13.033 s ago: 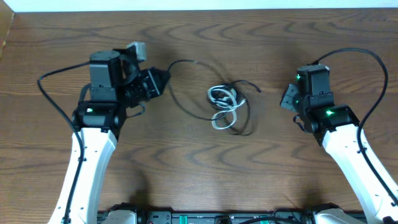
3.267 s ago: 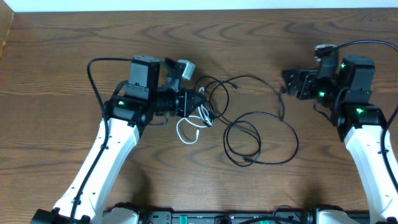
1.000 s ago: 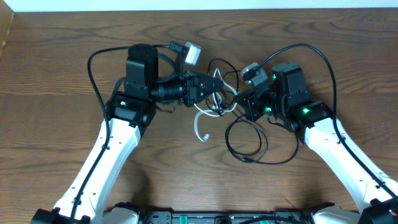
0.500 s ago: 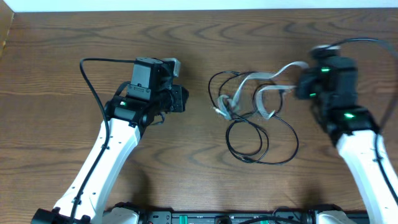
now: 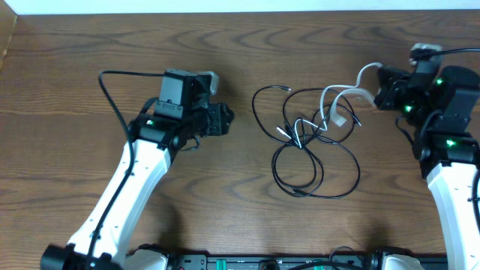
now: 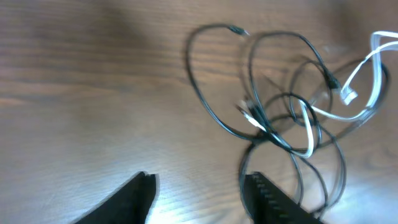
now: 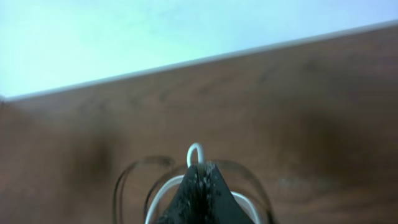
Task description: Untangle cables
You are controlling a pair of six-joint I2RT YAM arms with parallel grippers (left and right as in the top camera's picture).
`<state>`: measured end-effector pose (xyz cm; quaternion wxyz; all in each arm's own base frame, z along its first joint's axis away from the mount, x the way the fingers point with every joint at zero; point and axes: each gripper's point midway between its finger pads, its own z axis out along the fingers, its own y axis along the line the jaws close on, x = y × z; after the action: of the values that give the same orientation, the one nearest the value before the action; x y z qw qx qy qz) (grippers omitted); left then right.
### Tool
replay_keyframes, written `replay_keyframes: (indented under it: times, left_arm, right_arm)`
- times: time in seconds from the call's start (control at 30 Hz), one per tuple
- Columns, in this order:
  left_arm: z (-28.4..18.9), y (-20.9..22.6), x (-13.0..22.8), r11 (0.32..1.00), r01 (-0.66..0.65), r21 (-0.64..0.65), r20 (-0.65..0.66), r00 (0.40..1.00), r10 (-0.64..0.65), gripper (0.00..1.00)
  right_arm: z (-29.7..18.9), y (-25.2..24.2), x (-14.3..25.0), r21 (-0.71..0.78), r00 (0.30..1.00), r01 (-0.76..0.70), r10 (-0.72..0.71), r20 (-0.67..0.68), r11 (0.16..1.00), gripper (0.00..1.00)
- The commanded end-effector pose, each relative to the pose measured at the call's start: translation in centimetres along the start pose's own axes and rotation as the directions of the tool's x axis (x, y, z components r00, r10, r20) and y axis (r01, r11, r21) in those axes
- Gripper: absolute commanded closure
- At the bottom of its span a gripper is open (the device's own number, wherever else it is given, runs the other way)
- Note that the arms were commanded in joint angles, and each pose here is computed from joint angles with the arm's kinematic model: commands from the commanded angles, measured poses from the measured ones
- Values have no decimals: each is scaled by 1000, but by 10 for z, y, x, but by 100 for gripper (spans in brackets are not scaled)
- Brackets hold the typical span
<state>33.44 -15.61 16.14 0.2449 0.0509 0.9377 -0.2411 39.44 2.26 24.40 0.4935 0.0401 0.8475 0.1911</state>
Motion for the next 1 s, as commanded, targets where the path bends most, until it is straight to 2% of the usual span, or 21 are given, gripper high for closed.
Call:
replay_keyframes:
  times: [0.0,0.13,0.3,0.4,0.53,0.63,0.73,0.97]
  left_arm:
    - [16,-24,17,989,23,143,-106,994,-8,39]
    - [41,-39,42,979,34,199,-221,975,11,34]
    - [68,-58,56,972,-24,233,-255,963,85,20]
    - [78,-64,55,969,-56,241,-235,965,114,20]
    - [90,-54,47,982,-129,137,-181,972,153,19]
    - [94,-53,43,970,-223,93,-142,962,234,18]
    - [95,-60,41,955,-278,101,-120,950,289,15]
    - [97,-70,23,944,-307,120,-33,949,312,15]
  right_arm:
    - [-5,-7,2,64,1000,1,0,-16,998,99]
    - [-8,-41,18,252,998,-12,29,-62,968,99]
    - [-9,-43,30,262,993,-18,49,-109,965,99]
    - [-10,-44,33,264,991,-19,53,-119,964,99]
    - [-10,-44,37,264,989,-22,60,-136,964,99]
    - [-10,-45,41,267,987,-24,65,-149,963,99]
    - [-11,-44,44,263,985,-26,70,-160,964,99]
    - [-12,-41,52,252,978,-32,83,-192,967,99]
